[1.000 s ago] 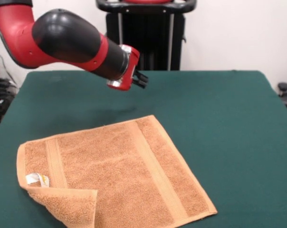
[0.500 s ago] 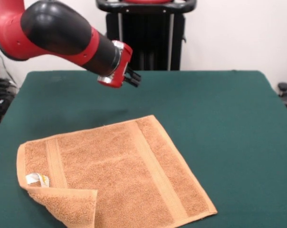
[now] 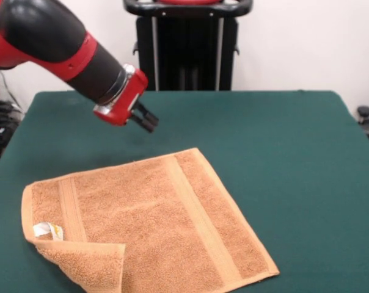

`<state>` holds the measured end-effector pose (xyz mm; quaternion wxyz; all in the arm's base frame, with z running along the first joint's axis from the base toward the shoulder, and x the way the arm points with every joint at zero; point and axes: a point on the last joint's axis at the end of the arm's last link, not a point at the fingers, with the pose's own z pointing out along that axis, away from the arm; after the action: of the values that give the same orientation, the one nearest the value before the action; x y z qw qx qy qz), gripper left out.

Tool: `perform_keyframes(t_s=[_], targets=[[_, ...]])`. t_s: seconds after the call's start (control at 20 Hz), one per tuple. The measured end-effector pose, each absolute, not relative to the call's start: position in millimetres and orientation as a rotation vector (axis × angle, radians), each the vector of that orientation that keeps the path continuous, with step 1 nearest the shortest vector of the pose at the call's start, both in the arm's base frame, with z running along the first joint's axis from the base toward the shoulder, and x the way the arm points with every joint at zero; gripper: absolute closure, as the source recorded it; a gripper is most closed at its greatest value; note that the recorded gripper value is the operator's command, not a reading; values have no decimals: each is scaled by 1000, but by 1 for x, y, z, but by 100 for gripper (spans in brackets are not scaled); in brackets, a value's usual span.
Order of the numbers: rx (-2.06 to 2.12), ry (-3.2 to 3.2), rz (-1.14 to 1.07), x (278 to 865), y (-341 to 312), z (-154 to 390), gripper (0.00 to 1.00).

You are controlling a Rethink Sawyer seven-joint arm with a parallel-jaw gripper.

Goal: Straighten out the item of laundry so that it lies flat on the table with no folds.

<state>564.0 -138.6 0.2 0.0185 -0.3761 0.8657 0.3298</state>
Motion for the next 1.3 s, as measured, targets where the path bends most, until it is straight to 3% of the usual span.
perform_keyframes(t_s=[1.3], targets=[[-813, 2484, 579, 627, -189, 5, 100]])
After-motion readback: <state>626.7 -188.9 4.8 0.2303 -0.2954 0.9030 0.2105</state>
